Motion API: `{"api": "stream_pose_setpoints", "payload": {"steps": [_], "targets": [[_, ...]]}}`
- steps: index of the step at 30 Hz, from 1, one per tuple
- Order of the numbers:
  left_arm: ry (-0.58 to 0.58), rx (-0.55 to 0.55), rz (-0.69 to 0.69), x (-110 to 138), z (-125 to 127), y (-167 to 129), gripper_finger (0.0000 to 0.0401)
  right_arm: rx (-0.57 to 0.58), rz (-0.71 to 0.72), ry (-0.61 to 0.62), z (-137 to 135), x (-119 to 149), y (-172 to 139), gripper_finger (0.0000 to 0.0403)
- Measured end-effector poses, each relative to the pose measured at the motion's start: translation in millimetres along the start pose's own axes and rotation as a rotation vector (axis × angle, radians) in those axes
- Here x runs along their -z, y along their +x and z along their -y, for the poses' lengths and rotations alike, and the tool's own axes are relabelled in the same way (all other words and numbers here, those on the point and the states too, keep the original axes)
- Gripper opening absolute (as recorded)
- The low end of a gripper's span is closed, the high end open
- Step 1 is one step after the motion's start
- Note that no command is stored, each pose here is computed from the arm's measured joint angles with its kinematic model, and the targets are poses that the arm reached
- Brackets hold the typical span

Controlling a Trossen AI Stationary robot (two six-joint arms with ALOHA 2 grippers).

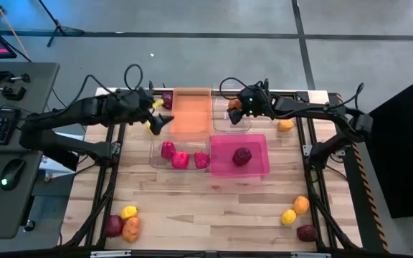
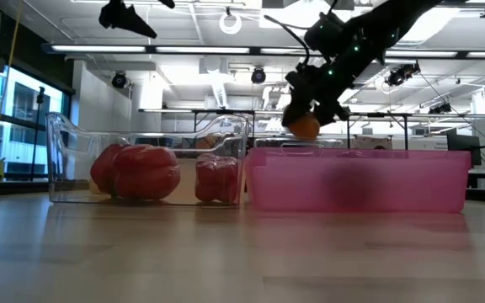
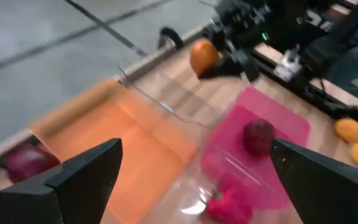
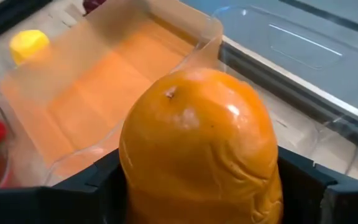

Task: Sort produce into baskets
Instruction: Put the potato into the right transparent bin

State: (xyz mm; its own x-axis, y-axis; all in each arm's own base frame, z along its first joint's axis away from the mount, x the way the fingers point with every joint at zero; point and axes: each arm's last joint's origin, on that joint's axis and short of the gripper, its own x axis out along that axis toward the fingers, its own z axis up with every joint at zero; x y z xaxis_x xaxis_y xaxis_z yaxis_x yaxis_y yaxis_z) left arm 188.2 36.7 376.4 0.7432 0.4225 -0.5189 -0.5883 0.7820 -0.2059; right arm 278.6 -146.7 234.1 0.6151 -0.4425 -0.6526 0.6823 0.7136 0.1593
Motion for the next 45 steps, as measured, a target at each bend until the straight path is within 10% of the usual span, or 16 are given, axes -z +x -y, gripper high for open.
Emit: {"api": "stream_pose_setpoints", "payload": {"steps": [9,17,27,37,45], "targets": [[-0.049,0.092,-0.100,26,20,2,0.0395,-0.110,0.009,-0.007,5,-6,1,0.0294],[-0.060,0.055,-0.200,38,18,0,0.0395,-0.168,-0.015,0.066,12,-8,1,0.0392],[-0.038,0.140,-0.485,65,33,-7,0.0395,-0.191,0.107,0.106,14,-24,-35,0.0372],[-0.077,-0.015,-1.087,154,103,-11,0.0395,-0.316,0.241,0.108,1,-26,-122,0.0372],[-0.364,-0.274,-1.229,232,162,-28,0.0395,-0.349,0.177,0.027,-8,-9,-149,0.0372]]}}
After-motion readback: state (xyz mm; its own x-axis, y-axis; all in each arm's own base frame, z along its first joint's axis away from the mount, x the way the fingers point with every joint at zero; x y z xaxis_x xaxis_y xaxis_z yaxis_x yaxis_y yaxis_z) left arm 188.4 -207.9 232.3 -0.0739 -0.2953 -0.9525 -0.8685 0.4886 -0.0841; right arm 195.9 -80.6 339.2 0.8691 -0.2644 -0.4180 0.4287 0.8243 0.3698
